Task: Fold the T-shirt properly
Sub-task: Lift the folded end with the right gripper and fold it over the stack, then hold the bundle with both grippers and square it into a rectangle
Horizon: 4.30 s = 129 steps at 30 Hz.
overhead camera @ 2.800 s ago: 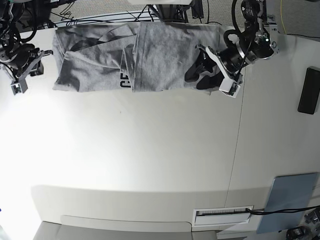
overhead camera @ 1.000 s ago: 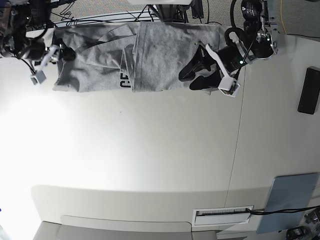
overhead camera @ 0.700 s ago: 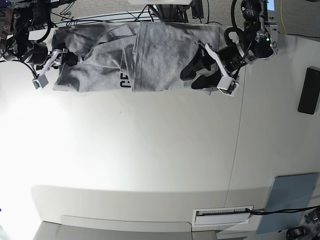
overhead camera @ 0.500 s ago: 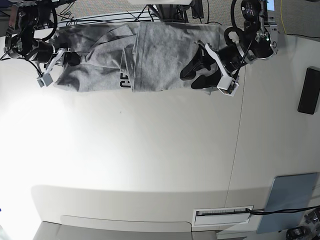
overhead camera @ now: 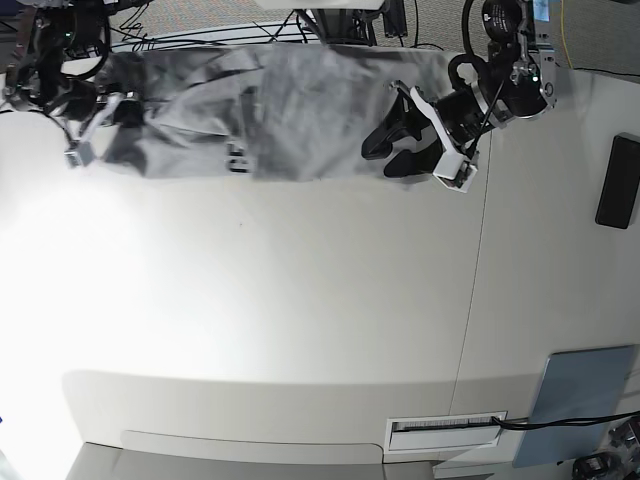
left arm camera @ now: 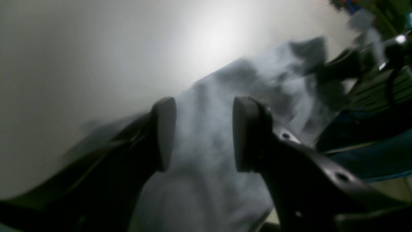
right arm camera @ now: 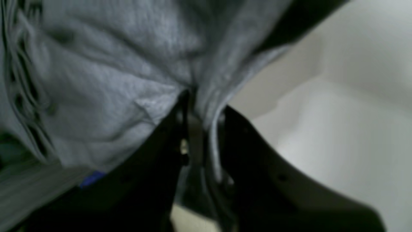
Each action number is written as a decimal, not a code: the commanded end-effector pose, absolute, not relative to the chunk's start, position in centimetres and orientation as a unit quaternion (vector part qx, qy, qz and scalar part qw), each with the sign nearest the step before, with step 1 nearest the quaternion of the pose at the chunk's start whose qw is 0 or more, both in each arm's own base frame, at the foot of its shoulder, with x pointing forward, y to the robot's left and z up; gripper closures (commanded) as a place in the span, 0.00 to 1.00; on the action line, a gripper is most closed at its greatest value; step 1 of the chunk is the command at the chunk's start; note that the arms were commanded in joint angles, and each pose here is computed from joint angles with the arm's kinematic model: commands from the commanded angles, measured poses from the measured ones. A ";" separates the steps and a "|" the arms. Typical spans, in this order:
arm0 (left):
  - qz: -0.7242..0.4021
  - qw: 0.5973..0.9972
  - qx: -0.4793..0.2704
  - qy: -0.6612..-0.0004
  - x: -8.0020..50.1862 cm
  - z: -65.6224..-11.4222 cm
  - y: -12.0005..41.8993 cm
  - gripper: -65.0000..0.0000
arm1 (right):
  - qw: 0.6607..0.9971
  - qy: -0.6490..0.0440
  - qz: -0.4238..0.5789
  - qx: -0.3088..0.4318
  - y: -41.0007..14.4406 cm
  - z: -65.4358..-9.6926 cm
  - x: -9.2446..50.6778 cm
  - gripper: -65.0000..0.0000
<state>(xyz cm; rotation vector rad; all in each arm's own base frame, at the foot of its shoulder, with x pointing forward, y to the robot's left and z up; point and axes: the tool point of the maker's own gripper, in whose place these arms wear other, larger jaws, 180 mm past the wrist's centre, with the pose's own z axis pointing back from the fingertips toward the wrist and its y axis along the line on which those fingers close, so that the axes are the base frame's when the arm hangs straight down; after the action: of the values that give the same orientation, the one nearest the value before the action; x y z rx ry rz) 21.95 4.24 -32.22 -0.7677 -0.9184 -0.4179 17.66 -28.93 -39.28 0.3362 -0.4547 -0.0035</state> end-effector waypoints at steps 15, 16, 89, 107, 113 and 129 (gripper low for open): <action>-0.201 0.797 -0.363 -0.438 21.9 -31.5 4.0 0.54 | 0.923 -0.334 0.086 0.172 -22.9 -29.6 20.5 1.00; -0.203 0.799 -0.362 -0.434 21.7 -31.6 4.1 0.54 | 0.916 -0.350 0.099 0.171 -22.0 -28.6 20.7 1.00; -0.110 0.811 -0.330 -0.470 20.8 -30.9 10.1 0.54 | 0.778 -0.390 0.302 0.389 6.9 -26.6 17.3 0.66; -0.230 0.819 -0.409 -0.331 15.2 -34.0 0.8 0.95 | 0.863 -0.412 0.242 0.164 -4.9 -32.7 26.6 1.00; -0.274 0.819 -0.414 -0.287 12.3 -35.4 -1.7 0.95 | 0.889 -0.368 0.232 0.142 -6.5 -36.7 28.5 1.00; -0.260 0.893 -0.250 -0.268 17.6 -44.6 4.1 0.95 | 0.913 -0.318 0.247 0.062 -12.0 -38.7 28.6 1.00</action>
<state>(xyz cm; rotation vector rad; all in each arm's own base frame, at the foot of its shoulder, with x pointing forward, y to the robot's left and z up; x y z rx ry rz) 17.84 1.66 -42.77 -0.6504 -0.6294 -0.5256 27.84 -12.21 -39.79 0.1225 -0.6146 0.5016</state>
